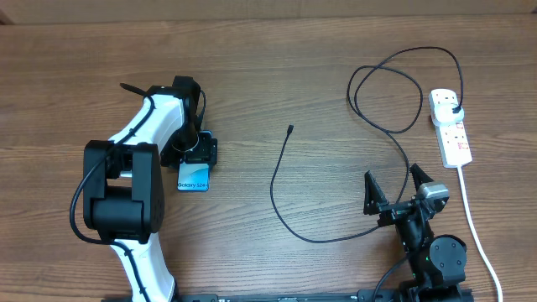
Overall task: Plug charger to phone and switch on socket
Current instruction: 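Lift the phone with the left gripper and tilt it upright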
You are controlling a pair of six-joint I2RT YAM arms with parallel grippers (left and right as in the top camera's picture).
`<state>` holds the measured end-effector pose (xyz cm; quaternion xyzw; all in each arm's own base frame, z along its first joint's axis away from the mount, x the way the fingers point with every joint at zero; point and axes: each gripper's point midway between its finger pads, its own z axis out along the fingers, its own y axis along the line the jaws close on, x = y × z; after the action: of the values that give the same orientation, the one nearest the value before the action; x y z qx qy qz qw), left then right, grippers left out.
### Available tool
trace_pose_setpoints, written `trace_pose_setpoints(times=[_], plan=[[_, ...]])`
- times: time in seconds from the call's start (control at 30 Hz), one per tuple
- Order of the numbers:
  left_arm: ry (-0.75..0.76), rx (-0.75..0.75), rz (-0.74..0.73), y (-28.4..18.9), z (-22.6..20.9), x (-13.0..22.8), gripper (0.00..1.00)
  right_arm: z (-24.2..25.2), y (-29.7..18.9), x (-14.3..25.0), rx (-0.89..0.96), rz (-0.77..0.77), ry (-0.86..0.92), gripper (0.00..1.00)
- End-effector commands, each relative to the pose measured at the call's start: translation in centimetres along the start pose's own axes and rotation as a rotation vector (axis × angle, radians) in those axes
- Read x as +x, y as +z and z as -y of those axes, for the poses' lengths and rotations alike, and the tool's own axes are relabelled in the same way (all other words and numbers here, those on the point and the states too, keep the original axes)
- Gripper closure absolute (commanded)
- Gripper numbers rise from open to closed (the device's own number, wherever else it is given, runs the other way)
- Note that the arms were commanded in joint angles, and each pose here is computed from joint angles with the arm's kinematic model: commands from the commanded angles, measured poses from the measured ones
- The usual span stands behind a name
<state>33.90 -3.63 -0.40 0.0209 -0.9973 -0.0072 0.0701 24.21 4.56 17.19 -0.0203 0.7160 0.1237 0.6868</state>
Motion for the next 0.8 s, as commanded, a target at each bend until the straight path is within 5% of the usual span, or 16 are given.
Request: trace_pose_setpoints(times=[0.0,0.4,0.77], plan=[[0.027,0.016,-0.046,3.2,0.6,0.4,0.16,-0.1,0.0,0.2,-0.004,0.005,-0.001,0.00],[0.028,0.026,0.024,3.2,0.9,-1.3,0.04,-0.1,0.0,0.2,-0.004,0.005,-0.001,0.00],[0.028,0.028,0.040,3.2,0.9,-1.7,0.18,-0.1,0.0,0.2,-0.004,0.005,-0.001,0.00]])
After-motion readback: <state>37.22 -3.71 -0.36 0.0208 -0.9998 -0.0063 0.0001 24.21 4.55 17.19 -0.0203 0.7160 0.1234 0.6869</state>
